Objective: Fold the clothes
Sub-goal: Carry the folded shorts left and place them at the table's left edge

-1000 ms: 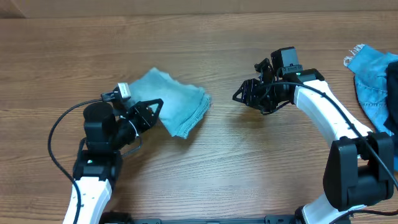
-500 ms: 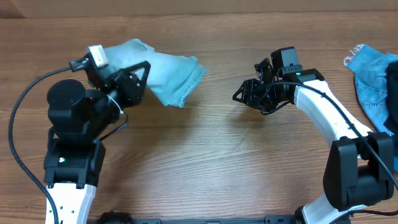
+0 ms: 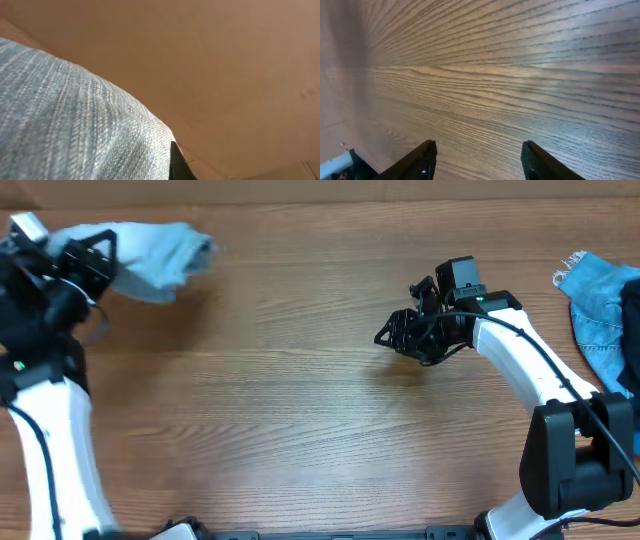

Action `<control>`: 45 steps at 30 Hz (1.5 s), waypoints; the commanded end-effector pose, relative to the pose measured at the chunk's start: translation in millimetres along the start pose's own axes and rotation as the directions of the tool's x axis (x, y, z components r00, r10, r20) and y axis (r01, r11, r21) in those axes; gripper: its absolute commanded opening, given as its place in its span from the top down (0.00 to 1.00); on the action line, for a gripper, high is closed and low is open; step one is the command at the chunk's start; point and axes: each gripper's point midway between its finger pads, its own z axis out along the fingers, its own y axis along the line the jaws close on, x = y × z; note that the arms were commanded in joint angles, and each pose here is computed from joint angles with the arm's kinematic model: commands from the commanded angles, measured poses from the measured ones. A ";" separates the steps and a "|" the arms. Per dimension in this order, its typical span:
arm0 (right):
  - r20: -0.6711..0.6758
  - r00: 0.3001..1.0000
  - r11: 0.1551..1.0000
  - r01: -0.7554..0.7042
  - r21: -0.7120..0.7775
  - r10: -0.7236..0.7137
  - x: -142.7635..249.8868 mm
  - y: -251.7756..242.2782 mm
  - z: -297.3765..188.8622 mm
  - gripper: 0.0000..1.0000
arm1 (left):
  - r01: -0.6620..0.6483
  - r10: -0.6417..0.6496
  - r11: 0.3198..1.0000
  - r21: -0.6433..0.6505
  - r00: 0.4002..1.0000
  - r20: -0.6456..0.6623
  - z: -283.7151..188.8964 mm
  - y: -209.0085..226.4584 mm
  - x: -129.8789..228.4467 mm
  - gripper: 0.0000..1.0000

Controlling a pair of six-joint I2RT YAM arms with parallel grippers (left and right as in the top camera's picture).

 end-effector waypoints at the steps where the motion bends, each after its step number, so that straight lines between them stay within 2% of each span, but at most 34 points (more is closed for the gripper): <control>1: 0.020 0.999 0.999 0.027 -0.018 -0.027 -0.2 9.7 -9.9 0.42 | -0.027 0.027 0.995 0.095 1.000 -0.006 5.7 1.9 -45.7 0.96; 4: 0.013 1.000 1.000 0.022 -0.015 -0.022 1.7 8.9 -9.9 0.41 | 0.018 -0.014 0.991 0.130 0.999 -0.035 14.0 31.8 -82.1 0.96; 9: -0.001 1.000 1.000 0.012 -0.009 -0.012 5.3 7.4 -9.8 0.42 | 0.019 -0.011 0.984 0.179 0.999 -0.046 24.5 63.9 -126.6 0.96; 16: -0.034 0.999 1.000 -0.010 0.004 0.010 13.8 4.0 -10.0 0.41 | -0.015 0.015 0.980 0.199 1.000 0.004 50.1 110.6 -162.6 0.96; 24: -0.044 0.999 1.000 -0.017 0.009 0.017 16.6 2.9 -10.1 0.42 | -0.054 0.040 0.985 0.162 0.996 0.085 67.0 172.7 -179.7 0.96; 28: -0.054 0.998 1.000 -0.023 0.013 0.024 19.0 2.0 -10.2 0.41 | -0.071 0.059 0.988 0.136 0.994 0.088 65.0 198.9 -178.3 0.96; 31: -0.056 0.998 1.000 -0.025 0.014 0.025 19.5 1.8 -10.2 0.42 | -0.024 0.019 0.995 0.099 0.999 0.051 61.8 222.2 -169.1 0.96; 37: -0.052 0.998 1.000 -0.022 0.012 0.023 18.5 2.2 -10.2 0.41 | 0.148 -0.149 0.989 -0.028 0.988 -0.031 38.7 269.4 -144.4 0.96; 40: -0.045 0.999 1.000 -0.019 0.009 0.019 16.7 2.9 -10.1 0.42 | 0.272 -0.281 0.953 -0.133 0.958 -0.059 23.8 295.8 -124.9 0.92; 42: -0.045 0.999 1.000 -0.021 0.008 0.021 16.6 3.0 -10.1 0.42 | 0.371 -0.397 0.896 -0.244 0.916 -0.065 10.1 317.4 -105.3 0.76; 45: -0.045 0.999 1.000 -0.021 0.008 0.021 16.6 3.0 -10.1 0.42 | 0.492 -0.546 0.795 -0.356 0.835 -0.066 -10.9 334.9 -78.7 0.62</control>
